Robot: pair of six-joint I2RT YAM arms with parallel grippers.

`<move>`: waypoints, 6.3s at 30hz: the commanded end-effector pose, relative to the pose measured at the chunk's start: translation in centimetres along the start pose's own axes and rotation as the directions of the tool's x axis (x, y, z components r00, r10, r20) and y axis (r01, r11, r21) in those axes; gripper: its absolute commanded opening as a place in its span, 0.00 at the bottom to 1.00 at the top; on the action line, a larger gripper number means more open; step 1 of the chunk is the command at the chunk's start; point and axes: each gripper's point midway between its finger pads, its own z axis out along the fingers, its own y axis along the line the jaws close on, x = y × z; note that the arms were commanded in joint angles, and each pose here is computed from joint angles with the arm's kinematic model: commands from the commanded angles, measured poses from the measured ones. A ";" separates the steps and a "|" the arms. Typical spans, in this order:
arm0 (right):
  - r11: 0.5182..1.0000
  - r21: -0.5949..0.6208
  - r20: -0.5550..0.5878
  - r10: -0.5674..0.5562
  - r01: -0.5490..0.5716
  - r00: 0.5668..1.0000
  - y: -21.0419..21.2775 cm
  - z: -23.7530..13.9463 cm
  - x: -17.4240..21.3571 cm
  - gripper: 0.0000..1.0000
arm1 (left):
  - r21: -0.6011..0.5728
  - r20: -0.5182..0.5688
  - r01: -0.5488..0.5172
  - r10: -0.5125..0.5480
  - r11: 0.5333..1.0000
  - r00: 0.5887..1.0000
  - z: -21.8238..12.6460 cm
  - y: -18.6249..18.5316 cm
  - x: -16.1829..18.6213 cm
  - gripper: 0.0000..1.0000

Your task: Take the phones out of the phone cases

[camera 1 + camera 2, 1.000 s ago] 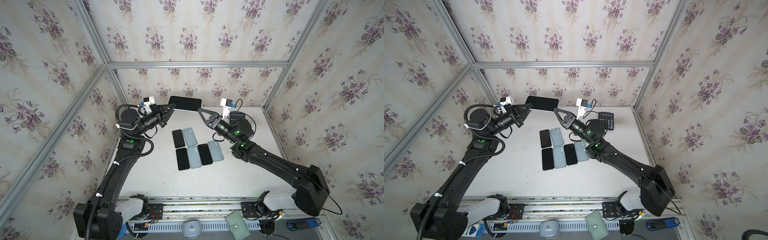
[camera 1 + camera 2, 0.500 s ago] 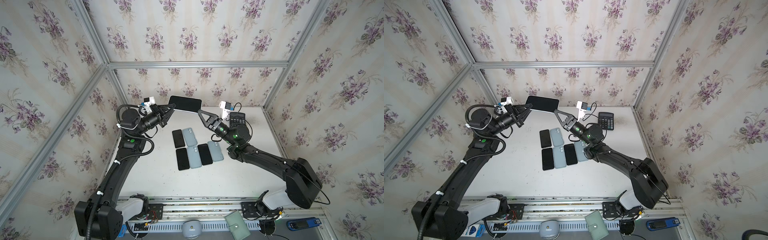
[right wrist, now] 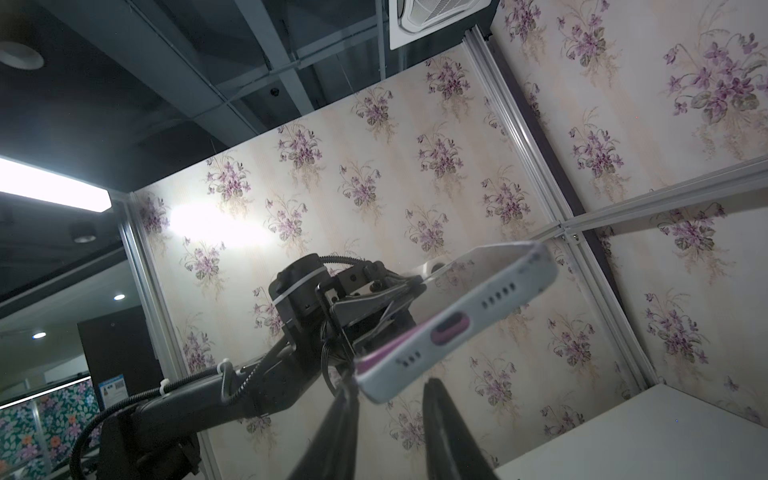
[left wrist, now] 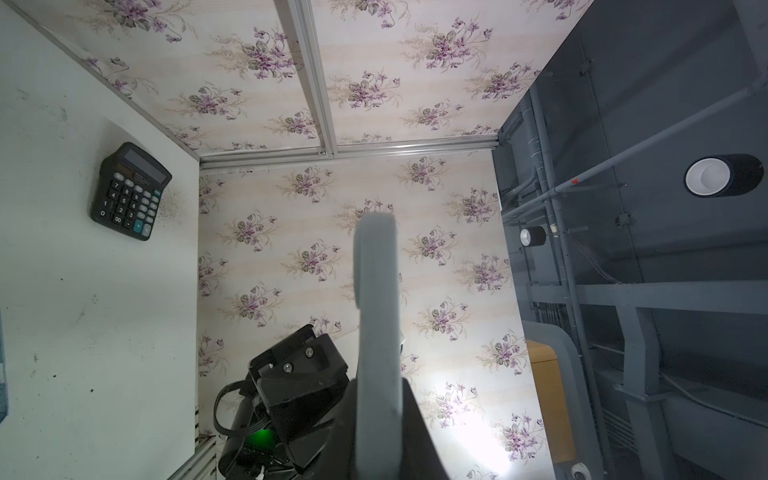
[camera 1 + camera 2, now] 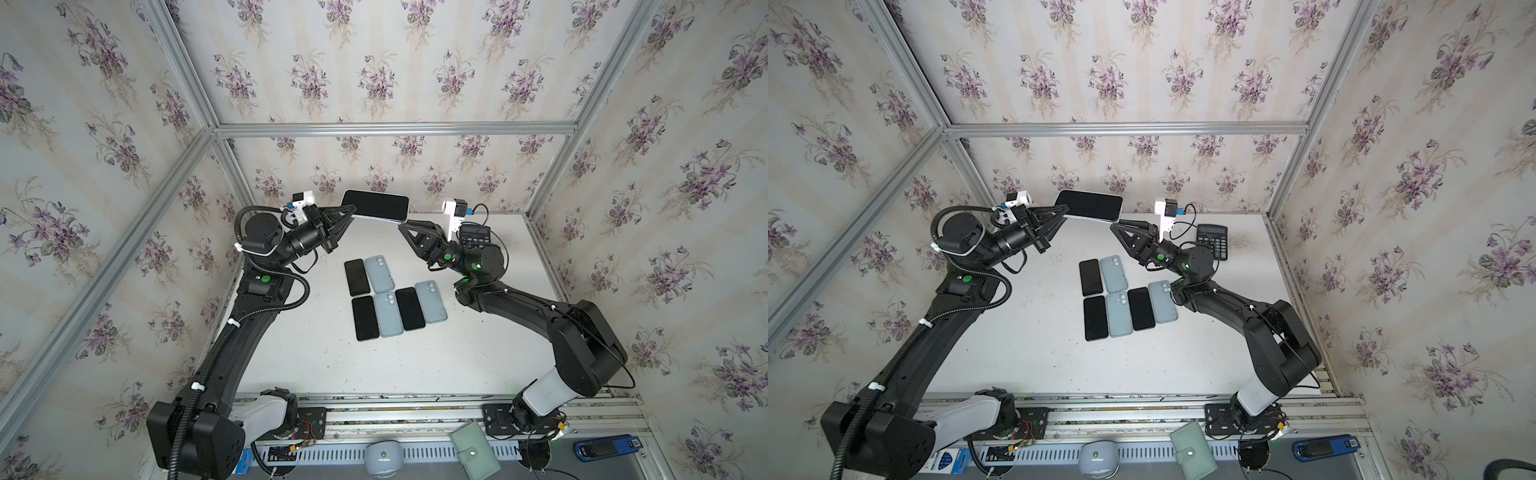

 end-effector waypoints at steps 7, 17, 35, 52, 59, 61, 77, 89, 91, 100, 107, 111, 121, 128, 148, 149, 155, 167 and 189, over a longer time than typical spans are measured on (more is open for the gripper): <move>0.990 0.050 -0.026 -0.134 0.135 0.991 -0.9 -1.6 -1.6 0.45 | 0.068 -0.069 -0.026 0.031 0.997 0.997 -0.2 -3.0 1.6 0.00; 0.954 0.154 -0.300 -0.204 0.259 0.932 1.2 -6.1 -1.0 0.69 | -0.013 -0.264 -0.505 0.484 0.863 0.835 0.4 -3.7 3.3 0.00; 0.860 -0.037 -0.675 -0.397 0.509 0.622 3.9 -10.4 3.8 0.57 | 0.187 -0.466 -0.917 0.853 0.352 0.233 -4.6 -2.3 9.8 0.00; 0.848 -0.370 -0.773 -0.508 0.379 0.381 6.6 -9.7 11.5 0.39 | 0.225 -0.627 -0.932 0.774 0.282 0.083 -5.8 2.5 13.1 0.00; 0.846 -0.390 -0.769 -0.517 0.365 0.377 6.9 -9.6 12.2 0.35 | 0.245 -0.621 -0.924 0.780 0.292 0.082 -5.7 2.3 13.4 0.00; 0.847 -0.390 -0.769 -0.515 0.360 0.379 6.8 -9.5 12.2 0.34 | 0.256 -0.615 -0.920 0.784 0.297 0.081 -5.6 2.0 13.6 0.00; 0.856 -0.385 -0.754 -0.507 0.345 0.417 6.8 -8.5 12.0 0.33 | 0.278 -0.613 -0.910 0.787 0.307 0.078 -5.6 2.1 14.1 0.00; 0.859 -0.404 -0.751 -0.508 0.314 0.423 7.4 -8.3 12.2 0.29 | 0.283 -0.613 -0.908 0.787 0.310 0.077 -5.5 2.1 14.2 0.00; 0.858 -0.408 -0.750 -0.509 0.311 0.421 7.6 -8.3 12.3 0.28 | 0.281 -0.613 -0.909 0.786 0.308 0.076 -5.5 2.1 14.2 0.00; 0.858 -0.430 -0.754 -0.513 0.281 0.411 8.1 -8.6 12.6 0.17 | 0.291 -0.609 -0.904 0.789 0.312 0.076 -5.2 2.0 14.2 0.00; 0.837 -0.486 -0.743 -0.547 0.251 0.385 9.2 -8.9 13.4 0.10 | 0.332 -0.590 -0.879 0.803 0.342 0.089 -4.3 1.4 14.5 0.00; 0.809 -0.507 -0.721 -0.587 0.297 0.369 8.9 -8.6 13.6 0.08 | 0.375 -0.573 -0.836 0.809 0.401 0.131 -3.2 0.9 14.8 0.00; 0.735 -0.533 -0.667 -0.670 0.418 0.328 7.7 -7.3 13.1 0.09 | 0.400 -0.626 -0.699 0.734 0.593 0.264 -0.9 2.9 15.0 0.00; 0.711 -0.500 -0.651 -0.685 0.495 0.326 6.4 -6.4 12.7 0.08 | 0.394 -0.639 -0.651 0.702 0.649 0.313 0.0 3.3 14.8 0.00; 0.712 0.194 -0.662 -0.412 0.674 0.626 3.2 -10.3 7.0 0.52 | 0.257 -0.347 -0.401 0.471 0.879 0.811 2.3 -3.2 7.2 0.00; 0.716 0.251 -0.642 -0.381 0.652 0.666 3.3 -10.6 6.4 0.53 | 0.281 -0.320 -0.350 0.431 0.894 0.844 2.2 -3.6 6.7 0.00; 0.846 0.371 -0.399 -0.227 0.383 0.888 7.1 -9.7 3.2 0.62 | 0.286 -0.294 -0.228 0.312 0.931 0.903 2.4 -3.6 5.4 0.00; 0.948 0.307 -0.074 -0.062 0.082 0.995 8.8 -6.2 -0.6 0.65 | 0.272 -0.324 -0.213 0.298 0.938 0.898 2.7 -3.2 5.6 0.00; 0.956 0.291 -0.029 -0.032 0.039 0.999 8.2 -5.4 -0.7 0.62 | 0.301 -0.320 -0.224 0.320 0.927 0.892 2.3 -3.9 6.2 0.00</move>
